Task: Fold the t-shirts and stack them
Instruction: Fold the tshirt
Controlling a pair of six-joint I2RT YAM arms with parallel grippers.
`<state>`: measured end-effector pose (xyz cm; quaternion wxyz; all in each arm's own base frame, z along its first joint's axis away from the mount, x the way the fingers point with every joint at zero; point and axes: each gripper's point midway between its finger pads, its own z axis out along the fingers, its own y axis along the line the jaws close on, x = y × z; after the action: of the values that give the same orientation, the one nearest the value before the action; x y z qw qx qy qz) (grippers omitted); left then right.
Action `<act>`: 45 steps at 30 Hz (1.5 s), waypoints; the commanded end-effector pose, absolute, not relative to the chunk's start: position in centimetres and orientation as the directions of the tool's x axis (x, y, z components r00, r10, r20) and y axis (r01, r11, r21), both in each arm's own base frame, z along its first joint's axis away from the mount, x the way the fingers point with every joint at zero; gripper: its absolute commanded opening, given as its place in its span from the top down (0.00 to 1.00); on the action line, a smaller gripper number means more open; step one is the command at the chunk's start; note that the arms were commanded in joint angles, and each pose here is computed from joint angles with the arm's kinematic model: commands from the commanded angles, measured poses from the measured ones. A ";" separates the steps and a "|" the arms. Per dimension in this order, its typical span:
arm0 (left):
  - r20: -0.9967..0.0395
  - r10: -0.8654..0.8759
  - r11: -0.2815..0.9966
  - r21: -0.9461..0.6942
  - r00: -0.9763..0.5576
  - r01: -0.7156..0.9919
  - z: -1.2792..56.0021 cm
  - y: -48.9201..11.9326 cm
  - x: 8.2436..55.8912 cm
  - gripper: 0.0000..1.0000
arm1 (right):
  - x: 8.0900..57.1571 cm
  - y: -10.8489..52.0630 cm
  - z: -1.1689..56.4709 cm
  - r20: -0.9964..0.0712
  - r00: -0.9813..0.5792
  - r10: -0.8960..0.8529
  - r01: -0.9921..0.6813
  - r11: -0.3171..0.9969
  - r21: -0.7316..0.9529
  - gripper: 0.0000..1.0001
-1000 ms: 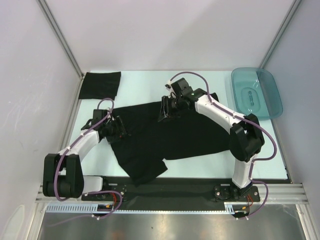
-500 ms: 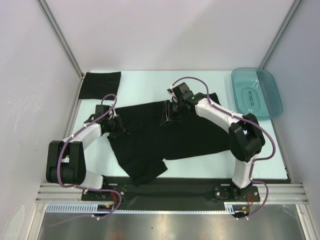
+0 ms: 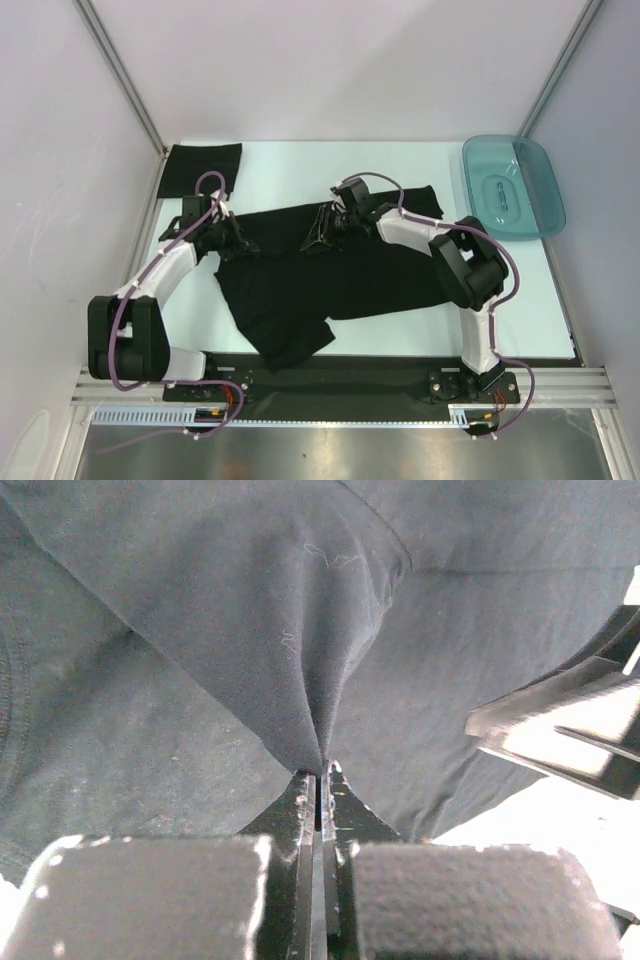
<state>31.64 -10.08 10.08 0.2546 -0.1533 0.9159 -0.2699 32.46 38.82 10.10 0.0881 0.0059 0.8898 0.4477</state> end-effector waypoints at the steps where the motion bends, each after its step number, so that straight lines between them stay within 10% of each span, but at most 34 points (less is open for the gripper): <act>1: -0.392 -0.453 0.789 -0.595 -0.801 -0.155 11.7 -9.8 32.6 1.00 | 33.3 41.1 11.1 -0.138 -0.982 0.132 -0.049 0.524 0.850 0.70; 4: -0.403 -0.473 0.798 -0.574 -0.784 -0.186 11.6 -9.0 33.3 1.00 | 34.0 41.5 9.9 -0.131 -0.981 0.144 -0.029 0.558 0.830 0.88; 9: -0.394 -0.473 0.799 -0.570 -0.788 -0.194 11.3 -8.8 34.4 1.00 | 34.7 42.4 8.6 -0.128 -0.979 0.161 -0.010 0.587 0.810 0.89; 18: -0.371 -0.480 0.800 -0.558 -0.795 -0.222 10.0 -8.7 34.5 1.00 | 35.4 43.2 6.1 -0.139 -0.976 0.170 -0.006 0.613 0.790 0.72; 45: -0.359 -0.493 0.795 -0.557 -0.792 -0.242 9.0 -8.6 34.1 1.00 | 36.0 45.3 3.0 -0.052 -0.974 0.221 0.095 0.603 0.792 0.70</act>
<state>33.42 -8.94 8.69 0.2380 -0.1940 0.9182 -0.2501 35.25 44.38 3.02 0.0596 0.0806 0.8931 0.4385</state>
